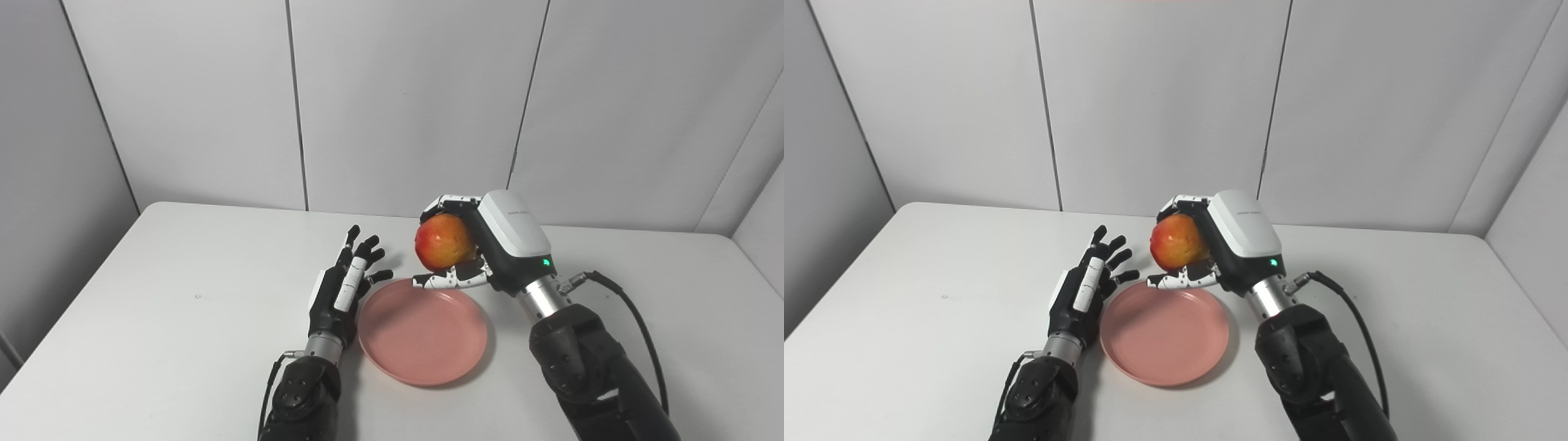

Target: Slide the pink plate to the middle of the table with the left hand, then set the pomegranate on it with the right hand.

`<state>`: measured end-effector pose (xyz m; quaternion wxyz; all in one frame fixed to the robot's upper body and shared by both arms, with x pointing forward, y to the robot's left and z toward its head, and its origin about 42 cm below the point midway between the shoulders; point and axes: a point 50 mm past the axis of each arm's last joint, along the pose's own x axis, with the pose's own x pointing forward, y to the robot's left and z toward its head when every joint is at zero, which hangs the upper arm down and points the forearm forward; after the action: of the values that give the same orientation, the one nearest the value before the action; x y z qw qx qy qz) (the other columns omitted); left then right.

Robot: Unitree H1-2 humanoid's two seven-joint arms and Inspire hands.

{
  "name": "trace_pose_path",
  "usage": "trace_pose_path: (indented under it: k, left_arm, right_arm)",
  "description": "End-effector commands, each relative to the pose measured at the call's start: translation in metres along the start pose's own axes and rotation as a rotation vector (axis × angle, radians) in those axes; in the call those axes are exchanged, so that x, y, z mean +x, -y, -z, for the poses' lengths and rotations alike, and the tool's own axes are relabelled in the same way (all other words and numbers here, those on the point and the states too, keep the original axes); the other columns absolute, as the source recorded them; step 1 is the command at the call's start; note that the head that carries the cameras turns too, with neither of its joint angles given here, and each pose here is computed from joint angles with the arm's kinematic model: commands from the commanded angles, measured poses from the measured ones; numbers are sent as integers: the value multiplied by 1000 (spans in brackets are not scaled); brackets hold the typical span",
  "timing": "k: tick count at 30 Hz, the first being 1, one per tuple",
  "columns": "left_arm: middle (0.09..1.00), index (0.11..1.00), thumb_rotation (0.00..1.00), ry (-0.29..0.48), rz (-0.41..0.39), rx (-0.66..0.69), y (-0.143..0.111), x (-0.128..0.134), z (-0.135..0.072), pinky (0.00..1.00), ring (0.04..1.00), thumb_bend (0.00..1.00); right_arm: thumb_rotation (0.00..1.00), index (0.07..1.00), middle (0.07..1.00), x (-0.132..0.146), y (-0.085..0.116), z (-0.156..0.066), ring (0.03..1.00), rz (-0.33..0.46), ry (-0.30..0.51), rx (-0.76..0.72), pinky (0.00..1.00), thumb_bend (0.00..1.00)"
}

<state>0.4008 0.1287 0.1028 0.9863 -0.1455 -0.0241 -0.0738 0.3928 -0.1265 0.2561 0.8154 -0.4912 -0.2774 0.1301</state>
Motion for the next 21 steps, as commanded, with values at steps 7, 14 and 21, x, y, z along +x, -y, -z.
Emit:
trace_pose_path:
  k: [7, 14, 21]
  left_arm:
    - [902, 1000, 746, -84, -19, -25, 0, -21, 28, 682, 875, 896]
    - [904, 999, 750, -89, -20, -27, 1, -21, 28, 688, 873, 882]
    - [900, 992, 747, -90, -19, -24, 1, -21, 27, 689, 865, 906]
  right_arm:
    - [166, 492, 452, 5, -21, -3, 318, -31, 5, 2, 233, 496]
    - [169, 492, 447, 1, -37, 4, 311, -78, -30, 7, 226, 495]
    - [167, 492, 444, -2, -50, 12, 315, -117, -54, 8, 231, 496]
